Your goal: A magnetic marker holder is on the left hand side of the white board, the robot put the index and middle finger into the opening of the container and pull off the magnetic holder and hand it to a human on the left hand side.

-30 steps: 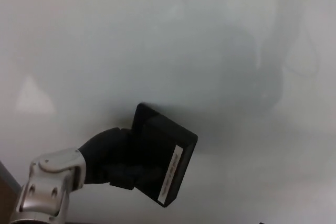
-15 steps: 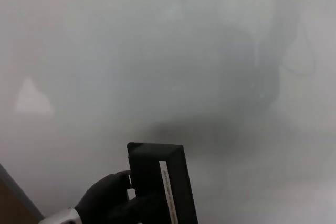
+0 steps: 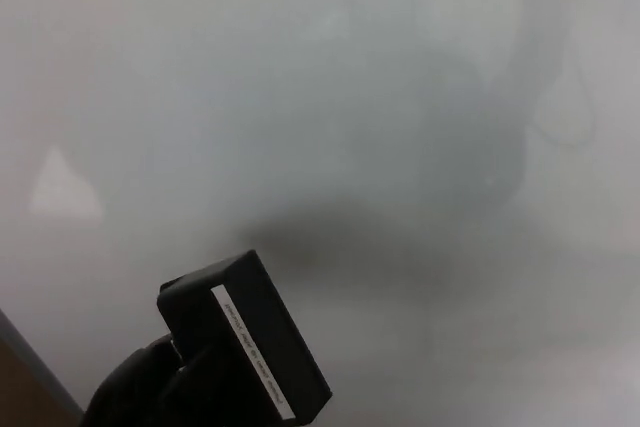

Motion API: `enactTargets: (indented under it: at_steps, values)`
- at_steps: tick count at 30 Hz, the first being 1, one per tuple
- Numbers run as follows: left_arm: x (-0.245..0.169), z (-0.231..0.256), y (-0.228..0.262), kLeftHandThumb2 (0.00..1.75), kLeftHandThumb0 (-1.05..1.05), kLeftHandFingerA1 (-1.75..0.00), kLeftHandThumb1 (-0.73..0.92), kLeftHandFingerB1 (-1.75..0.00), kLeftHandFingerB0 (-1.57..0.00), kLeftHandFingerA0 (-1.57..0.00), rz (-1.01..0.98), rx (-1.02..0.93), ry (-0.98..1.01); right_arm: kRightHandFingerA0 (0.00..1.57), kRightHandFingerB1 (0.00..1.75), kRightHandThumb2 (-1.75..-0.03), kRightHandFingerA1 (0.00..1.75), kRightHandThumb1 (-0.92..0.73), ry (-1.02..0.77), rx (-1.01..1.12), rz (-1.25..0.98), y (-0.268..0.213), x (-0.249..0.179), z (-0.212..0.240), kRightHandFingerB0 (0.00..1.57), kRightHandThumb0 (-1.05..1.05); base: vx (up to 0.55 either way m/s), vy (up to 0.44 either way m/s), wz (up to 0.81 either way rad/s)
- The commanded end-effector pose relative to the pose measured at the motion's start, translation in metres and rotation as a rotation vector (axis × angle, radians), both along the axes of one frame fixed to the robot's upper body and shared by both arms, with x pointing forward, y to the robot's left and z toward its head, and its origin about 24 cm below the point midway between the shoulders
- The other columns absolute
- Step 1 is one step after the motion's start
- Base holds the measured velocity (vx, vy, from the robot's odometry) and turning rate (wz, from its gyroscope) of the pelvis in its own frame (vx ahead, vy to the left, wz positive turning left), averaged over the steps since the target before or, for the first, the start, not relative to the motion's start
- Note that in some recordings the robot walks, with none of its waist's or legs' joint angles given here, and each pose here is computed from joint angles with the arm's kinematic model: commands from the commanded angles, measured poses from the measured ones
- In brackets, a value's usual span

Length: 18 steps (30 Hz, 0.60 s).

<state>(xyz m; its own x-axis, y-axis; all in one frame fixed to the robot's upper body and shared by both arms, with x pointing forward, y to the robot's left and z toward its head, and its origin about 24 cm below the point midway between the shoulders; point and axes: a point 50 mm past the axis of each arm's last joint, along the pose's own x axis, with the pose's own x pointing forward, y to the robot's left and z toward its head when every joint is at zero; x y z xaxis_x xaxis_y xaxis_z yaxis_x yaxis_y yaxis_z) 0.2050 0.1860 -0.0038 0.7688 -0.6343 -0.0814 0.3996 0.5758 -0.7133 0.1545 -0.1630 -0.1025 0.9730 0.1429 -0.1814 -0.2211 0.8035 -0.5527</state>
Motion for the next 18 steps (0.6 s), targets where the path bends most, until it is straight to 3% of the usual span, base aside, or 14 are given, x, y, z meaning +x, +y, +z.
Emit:
enactTargets:
  at_steps: [1, 3, 4, 5, 6, 7, 8, 11, 12, 14, 15, 18]
  values:
    - [-0.034, 0.127, 0.067, 0.63, -0.45, -1.36, 0.73, -0.62, -0.64, -0.88, 0.096, -0.73, -0.704, 0.91, 0.5, -0.59, 0.59, -0.63, 0.014, -0.094, -0.002, -0.008, -0.003, -0.004, 0.75, -0.39, 0.0, 0.0, 0.0]
    - [-0.036, 0.132, 0.075, 0.63, -0.44, -1.41, 0.71, -0.58, -0.6, -0.86, 0.129, -0.725, -0.724, 0.91, 0.5, -0.6, 0.59, -0.64, 0.01, -0.106, 0.007, -0.008, -0.004, -0.004, 0.75, -0.39, 0.0, 0.0, 0.0]
    - [-0.038, 0.133, 0.082, 0.61, -0.41, -1.16, 0.7, -0.66, -0.74, -0.89, 0.117, -0.724, -0.709, 0.91, 0.5, -0.6, 0.57, -0.64, 0.009, -0.112, 0.008, -0.009, -0.004, -0.004, 0.75, -0.4, 0.0, 0.0, 0.0]
    - [-0.039, 0.134, 0.085, 0.61, -0.41, -1.16, 0.7, -0.66, -0.74, -0.89, 0.113, -0.724, -0.704, 0.91, 0.5, -0.6, 0.57, -0.64, 0.009, -0.113, 0.007, -0.009, -0.003, -0.004, 0.75, -0.4, 0.0, 0.0, 0.0]
    - [-0.039, 0.136, 0.087, 0.61, -0.37, -0.93, 0.7, -0.69, -0.77, -0.92, 0.1, -0.724, -0.71, 0.91, 0.5, -0.6, 0.57, -0.64, 0.006, -0.115, 0.006, -0.01, -0.003, -0.004, 0.75, -0.39, 0.0, 0.0, 0.0]
    - [-0.039, 0.138, 0.089, 0.61, -0.37, -0.93, 0.7, -0.69, -0.77, -0.92, 0.087, -0.724, -0.722, 0.91, 0.5, -0.6, 0.57, -0.64, 0.004, -0.115, 0.005, -0.01, -0.003, -0.004, 0.75, -0.39, 0.0, 0.0, 0.0]
    - [-0.039, 0.143, 0.093, 0.6, -0.36, -0.76, 0.69, -0.67, -0.82, -0.99, 0.076, -0.72, -0.736, 0.9, 0.5, -0.6, 0.57, -0.64, 0.008, -0.118, 0.002, -0.01, -0.002, -0.004, 0.75, -0.39, 0.0, 0.0, 0.0]
    - [-0.035, 0.149, 0.095, 0.6, -0.35, -0.72, 0.66, -0.6, -0.8, -1.0, 0.04, -0.715, -0.75, 0.89, 0.5, -0.59, 0.56, -0.63, 0.013, -0.116, -0.005, -0.01, -0.001, -0.004, 0.74, -0.38, 0.0, 0.0, 0.0]
    - [-0.032, 0.153, 0.094, 0.58, -0.3, -0.89, 0.61, -0.64, -0.84, -1.0, 0.035, -0.717, -0.754, 0.9, 0.5, -0.6, 0.58, -0.63, 0.014, -0.116, -0.008, -0.009, -0.002, -0.005, 0.74, -0.38, 0.0, 0.0, 0.0]
    - [-0.03, 0.154, 0.091, 0.58, -0.27, -0.82, 0.6, -0.58, -0.85, -0.98, 0.038, -0.723, -0.744, 0.91, 0.5, -0.59, 0.59, -0.62, 0.016, -0.119, -0.009, -0.009, -0.003, -0.005, 0.74, -0.36, 0.0, 0.0, 0.0]
    - [-0.029, 0.152, 0.093, 0.6, -0.3, -1.03, 0.65, -0.58, -0.81, -0.93, 0.045, -0.724, -0.735, 0.87, 0.66, -0.88, 0.74, -0.5, 0.016, -0.123, -0.009, -0.009, -0.003, -0.006, 0.7, -0.4, 0.0, 0.0, 0.0]
    - [-0.028, 0.149, 0.097, 0.6, -0.32, -1.03, 0.68, -0.55, -0.74, -0.93, 0.076, -0.715, -0.765, 0.86, 0.66, -0.87, 0.74, -0.5, 0.011, -0.121, -0.007, -0.008, -0.004, -0.006, 0.71, -0.4, 0.0, 0.0, 0.0]
